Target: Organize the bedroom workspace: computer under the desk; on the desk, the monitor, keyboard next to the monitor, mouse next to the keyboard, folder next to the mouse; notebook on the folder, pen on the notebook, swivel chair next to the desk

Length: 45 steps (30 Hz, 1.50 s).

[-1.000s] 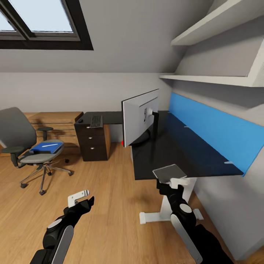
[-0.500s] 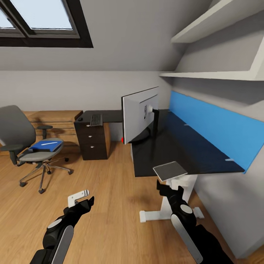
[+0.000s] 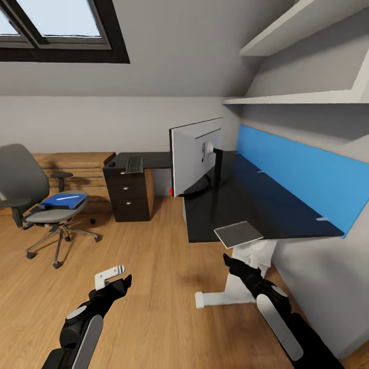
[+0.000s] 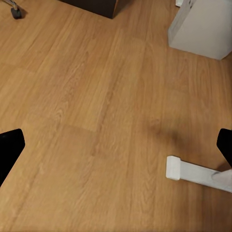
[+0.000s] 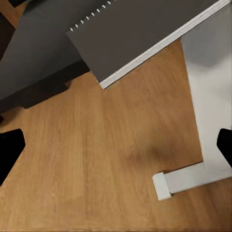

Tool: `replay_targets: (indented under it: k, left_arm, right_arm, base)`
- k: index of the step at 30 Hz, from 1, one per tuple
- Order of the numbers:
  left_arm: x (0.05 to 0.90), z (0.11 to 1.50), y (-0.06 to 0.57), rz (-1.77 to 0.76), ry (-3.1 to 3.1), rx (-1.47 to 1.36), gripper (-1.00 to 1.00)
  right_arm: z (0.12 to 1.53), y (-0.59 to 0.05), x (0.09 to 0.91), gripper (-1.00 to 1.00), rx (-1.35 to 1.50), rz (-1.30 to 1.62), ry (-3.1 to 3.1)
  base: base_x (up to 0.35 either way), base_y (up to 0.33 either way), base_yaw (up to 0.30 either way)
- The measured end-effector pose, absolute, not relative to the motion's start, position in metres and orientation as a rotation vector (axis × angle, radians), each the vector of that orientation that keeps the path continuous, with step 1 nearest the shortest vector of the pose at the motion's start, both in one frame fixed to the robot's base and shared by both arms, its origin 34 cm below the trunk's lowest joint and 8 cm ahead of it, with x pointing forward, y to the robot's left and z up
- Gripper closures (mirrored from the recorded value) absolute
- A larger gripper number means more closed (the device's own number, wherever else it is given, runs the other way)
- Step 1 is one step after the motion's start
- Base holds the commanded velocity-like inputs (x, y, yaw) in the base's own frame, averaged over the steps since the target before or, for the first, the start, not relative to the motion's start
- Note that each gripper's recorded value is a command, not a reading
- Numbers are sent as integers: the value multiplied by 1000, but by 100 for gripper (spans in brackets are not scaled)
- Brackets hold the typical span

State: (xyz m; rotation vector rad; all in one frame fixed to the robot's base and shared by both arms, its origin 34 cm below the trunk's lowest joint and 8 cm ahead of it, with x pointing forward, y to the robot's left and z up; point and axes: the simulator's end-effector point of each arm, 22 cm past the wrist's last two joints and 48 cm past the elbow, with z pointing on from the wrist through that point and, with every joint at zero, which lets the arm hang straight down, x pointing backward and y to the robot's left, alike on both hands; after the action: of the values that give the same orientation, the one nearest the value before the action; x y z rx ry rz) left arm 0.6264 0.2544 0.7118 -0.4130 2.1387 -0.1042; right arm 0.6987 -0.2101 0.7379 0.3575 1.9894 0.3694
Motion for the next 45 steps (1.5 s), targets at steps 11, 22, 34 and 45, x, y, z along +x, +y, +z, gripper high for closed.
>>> replay_targets:
  k: [11,22,34,45]
  left_arm:
    - [623,690,253,-106,2140,-411,-100]
    - [622,681,252,-109,2142,-409,-100]
    - [622,680,251,-112,2146,-407,-100]
    - [622,680,250,-113,2147,-406,-100]
  right_arm:
    - [704,-241,697,-100,567,639,1971]
    - [705,-252,696,-100,662,825,1919]
    - [713,-244,697,-100,674,878,1899]
    - [739,-229,699,-100,847,1118,1790]
  base:
    - [0,0,0]
    - [0,0,0]
    - [0,0,0]
    - [0,0,0]
